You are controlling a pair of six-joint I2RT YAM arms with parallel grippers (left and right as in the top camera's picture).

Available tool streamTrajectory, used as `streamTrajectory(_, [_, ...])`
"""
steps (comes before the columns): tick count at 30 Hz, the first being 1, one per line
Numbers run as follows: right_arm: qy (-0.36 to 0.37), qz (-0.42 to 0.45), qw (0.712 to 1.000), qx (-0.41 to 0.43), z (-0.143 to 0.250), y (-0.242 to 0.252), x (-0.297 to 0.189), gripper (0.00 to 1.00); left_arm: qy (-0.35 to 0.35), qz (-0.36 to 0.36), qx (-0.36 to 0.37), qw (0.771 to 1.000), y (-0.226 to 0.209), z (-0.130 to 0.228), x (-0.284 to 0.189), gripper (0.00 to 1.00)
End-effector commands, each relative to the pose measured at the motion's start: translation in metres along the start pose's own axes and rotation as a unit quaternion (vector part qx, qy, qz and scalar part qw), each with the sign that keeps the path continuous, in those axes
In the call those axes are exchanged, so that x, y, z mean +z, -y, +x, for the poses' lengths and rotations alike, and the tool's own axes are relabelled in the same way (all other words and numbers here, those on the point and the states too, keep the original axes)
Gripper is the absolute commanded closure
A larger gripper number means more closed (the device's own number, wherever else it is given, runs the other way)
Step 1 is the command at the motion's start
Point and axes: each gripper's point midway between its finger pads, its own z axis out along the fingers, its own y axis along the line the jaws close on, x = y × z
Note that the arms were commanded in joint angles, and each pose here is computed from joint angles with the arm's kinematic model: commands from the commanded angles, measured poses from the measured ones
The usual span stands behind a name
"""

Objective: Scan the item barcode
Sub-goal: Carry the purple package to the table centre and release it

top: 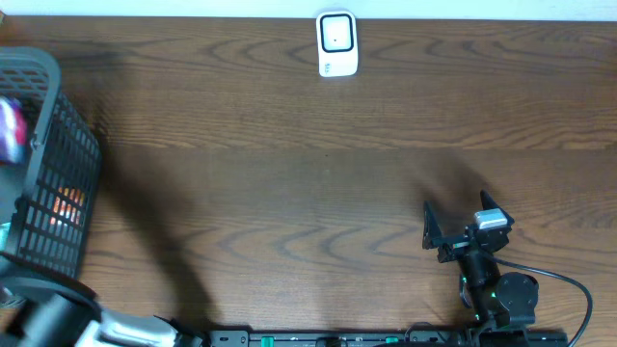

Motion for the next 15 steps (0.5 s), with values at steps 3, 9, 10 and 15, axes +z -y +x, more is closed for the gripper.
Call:
streamTrajectory(3, [0.000,0.000,1.000,0.003,0.000,0.000,0.000,0.01,0.095,0.102,0.087,0.986,0.117,0.020,-0.103,0.93])
streamTrajectory(9, [0.000,0.000,1.000,0.003,0.001,0.000,0.000,0.01,0.104,0.166,0.158,0.968,0.182,0.084,-0.152,0.93])
streamTrajectory(10, [0.000,0.000,1.000,0.003,0.001,0.000,0.000,0.01,0.094,0.177,0.174,0.964,0.193,0.099,-0.154,0.93])
streamTrajectory(15, [0.000,0.000,1.000,0.003,0.001,0.000,0.000,0.01,-0.033,0.255,0.369,0.893,0.250,0.227,-0.130,0.93])
